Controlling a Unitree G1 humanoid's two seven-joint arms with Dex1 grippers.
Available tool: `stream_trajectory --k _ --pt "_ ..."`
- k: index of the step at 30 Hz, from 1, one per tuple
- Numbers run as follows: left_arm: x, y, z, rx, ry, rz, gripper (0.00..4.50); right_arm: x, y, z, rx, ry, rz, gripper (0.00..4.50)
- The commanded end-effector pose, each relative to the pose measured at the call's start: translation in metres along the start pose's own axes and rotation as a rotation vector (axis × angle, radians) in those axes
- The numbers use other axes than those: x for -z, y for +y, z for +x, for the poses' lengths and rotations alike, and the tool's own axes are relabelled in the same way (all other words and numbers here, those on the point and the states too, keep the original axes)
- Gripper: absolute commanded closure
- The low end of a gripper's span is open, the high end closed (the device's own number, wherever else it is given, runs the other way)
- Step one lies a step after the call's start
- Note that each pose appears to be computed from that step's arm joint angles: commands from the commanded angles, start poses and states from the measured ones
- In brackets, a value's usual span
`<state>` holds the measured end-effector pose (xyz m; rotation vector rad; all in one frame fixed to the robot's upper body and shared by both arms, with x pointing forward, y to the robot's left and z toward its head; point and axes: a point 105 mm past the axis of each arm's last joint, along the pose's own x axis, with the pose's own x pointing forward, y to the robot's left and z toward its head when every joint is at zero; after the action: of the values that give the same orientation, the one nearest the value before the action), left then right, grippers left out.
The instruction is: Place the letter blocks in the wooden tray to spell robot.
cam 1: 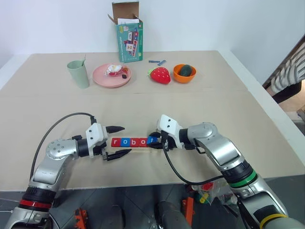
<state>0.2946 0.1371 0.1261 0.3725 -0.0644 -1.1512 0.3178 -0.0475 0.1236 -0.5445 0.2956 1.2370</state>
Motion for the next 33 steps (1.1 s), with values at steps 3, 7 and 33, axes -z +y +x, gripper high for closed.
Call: stream_trajectory --k 3,7,33 --pt "-0.010 0.003 -0.003 -0.006 -0.016 0.046 0.00 -0.023 -0.006 -0.016 0.027 -0.059 -0.039 2.94" --pt "-0.011 0.005 -0.003 -0.004 -0.016 0.050 0.00 -0.021 -0.001 -0.020 0.015 -0.054 -0.028 2.94" --pt "-0.020 -0.004 -0.003 0.045 -0.038 -0.019 0.00 -0.004 -0.005 0.000 -0.039 -0.038 -0.040 2.94"
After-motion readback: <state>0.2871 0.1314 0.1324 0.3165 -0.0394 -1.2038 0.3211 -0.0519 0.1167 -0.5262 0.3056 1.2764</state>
